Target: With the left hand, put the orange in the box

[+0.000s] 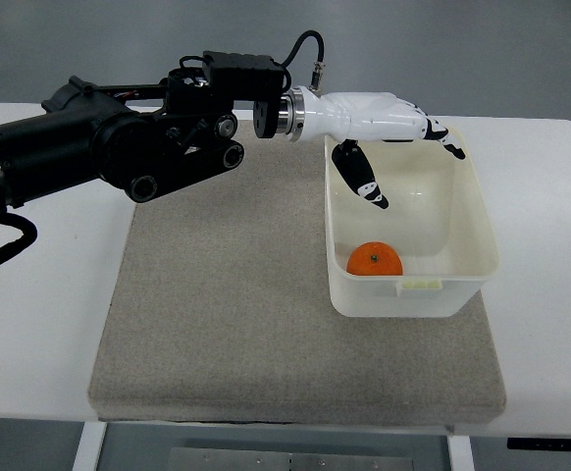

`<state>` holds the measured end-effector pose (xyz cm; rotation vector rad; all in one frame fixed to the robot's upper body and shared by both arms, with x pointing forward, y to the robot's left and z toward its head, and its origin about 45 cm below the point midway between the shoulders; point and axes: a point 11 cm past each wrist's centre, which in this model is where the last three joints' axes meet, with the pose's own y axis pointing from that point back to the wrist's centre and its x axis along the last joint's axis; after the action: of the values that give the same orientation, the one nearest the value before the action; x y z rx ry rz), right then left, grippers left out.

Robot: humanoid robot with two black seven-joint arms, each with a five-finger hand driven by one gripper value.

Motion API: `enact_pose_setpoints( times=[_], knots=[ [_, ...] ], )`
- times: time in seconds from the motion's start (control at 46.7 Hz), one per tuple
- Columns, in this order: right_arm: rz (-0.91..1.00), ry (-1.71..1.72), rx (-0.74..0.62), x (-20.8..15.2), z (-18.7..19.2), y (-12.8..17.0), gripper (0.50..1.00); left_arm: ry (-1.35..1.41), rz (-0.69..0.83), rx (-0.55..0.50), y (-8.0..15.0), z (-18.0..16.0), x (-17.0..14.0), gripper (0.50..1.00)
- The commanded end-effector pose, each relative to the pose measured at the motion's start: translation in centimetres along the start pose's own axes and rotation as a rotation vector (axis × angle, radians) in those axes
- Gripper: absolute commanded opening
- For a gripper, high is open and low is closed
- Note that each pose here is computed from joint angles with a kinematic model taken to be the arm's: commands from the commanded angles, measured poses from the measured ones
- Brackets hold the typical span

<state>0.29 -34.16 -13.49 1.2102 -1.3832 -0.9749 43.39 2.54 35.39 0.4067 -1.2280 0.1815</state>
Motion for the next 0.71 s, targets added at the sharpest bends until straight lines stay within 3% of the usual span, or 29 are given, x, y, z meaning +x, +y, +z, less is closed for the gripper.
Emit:
enact_pose_setpoints(
  times=[0.0,0.3,0.535,0.685],
  knots=[
    [0.0,0.0,0.0,0.0,0.0,0.0,0.926,0.004,0.038,0.058,1.0,-1.9,1.2,0.924],
    [0.0,0.0,0.0,0.0,0.0,0.0,0.926,0.012,0.14,0.317,5.6,-9.5,3.4,0.919],
    [0.0,0.0,0.0,0.0,0.0,0.0,0.926,0.094,0.277,0.596,12.4,-16.4,4.4,0.921],
    [0.0,0.0,0.0,0.0,0.0,0.0,0.926,0.197,0.332,0.779,16.1,-19.5,2.8,0.921]
  ],
)
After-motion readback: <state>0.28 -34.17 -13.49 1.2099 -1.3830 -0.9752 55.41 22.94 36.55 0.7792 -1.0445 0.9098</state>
